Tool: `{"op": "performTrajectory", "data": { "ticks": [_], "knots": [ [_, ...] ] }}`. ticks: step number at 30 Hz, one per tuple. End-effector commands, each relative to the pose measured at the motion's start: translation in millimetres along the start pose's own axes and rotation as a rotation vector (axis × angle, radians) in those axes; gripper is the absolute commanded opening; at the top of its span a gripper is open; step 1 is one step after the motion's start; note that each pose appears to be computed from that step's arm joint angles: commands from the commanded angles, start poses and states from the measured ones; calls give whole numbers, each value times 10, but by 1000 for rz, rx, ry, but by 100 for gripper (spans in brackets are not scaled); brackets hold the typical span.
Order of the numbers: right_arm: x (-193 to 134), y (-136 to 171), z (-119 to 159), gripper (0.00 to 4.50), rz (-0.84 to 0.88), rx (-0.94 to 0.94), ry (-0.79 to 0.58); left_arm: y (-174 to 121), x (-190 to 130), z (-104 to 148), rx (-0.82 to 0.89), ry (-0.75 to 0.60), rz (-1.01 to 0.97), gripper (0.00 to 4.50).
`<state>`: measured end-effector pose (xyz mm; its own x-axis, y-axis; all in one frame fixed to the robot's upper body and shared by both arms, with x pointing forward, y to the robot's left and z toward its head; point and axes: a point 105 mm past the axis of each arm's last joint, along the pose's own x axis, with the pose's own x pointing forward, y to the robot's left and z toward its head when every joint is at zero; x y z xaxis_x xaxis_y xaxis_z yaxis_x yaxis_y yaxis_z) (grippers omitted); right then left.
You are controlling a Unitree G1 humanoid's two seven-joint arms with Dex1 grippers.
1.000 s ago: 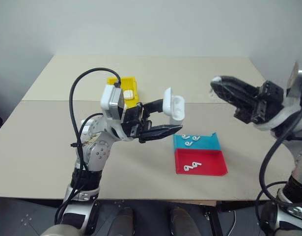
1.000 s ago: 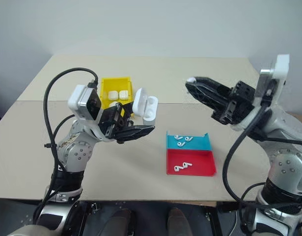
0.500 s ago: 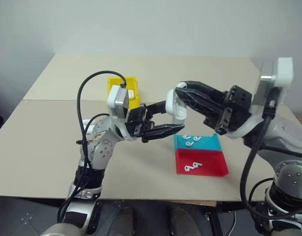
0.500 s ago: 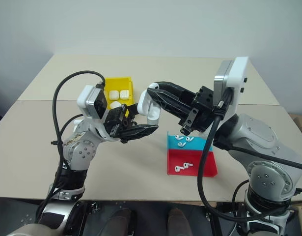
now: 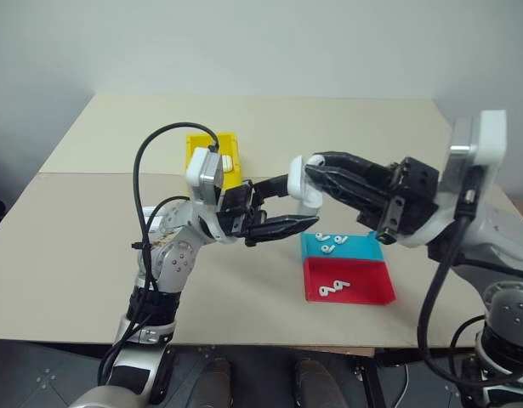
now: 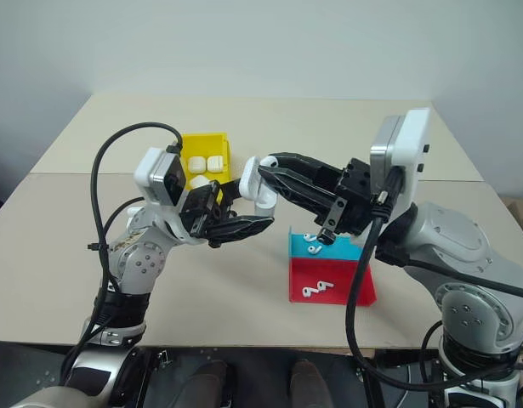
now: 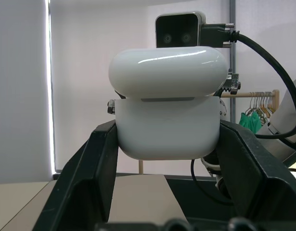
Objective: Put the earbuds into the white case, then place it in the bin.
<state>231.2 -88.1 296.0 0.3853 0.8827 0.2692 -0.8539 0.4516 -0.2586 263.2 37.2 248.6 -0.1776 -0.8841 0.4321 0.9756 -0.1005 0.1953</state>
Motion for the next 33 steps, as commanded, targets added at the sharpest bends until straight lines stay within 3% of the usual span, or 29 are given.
{"op": "performTrajectory", "data": {
  "ticks": [1,8,14,20,23,26,33],
  "knots": [
    [-10,21,5,96,18,-33,9,-27,67,107,46,-15,-33,277],
    [-15,1,-46,320,36,-58,53,-14,64,109,58,-14,-27,277],
    [-44,-72,-1,320,26,-68,53,-5,64,98,68,-18,-14,277],
    [-241,-461,262,320,-22,11,-23,-2,5,90,82,6,-6,277],
    [-306,-717,26,320,-38,-96,214,-1,10,104,94,2,0,277],
    [-391,-828,-398,320,100,-287,554,-10,6,112,106,-4,18,277],
    [-484,-1020,-1035,320,481,-534,943,-5,-26,132,136,-10,62,277]
  ]
}}
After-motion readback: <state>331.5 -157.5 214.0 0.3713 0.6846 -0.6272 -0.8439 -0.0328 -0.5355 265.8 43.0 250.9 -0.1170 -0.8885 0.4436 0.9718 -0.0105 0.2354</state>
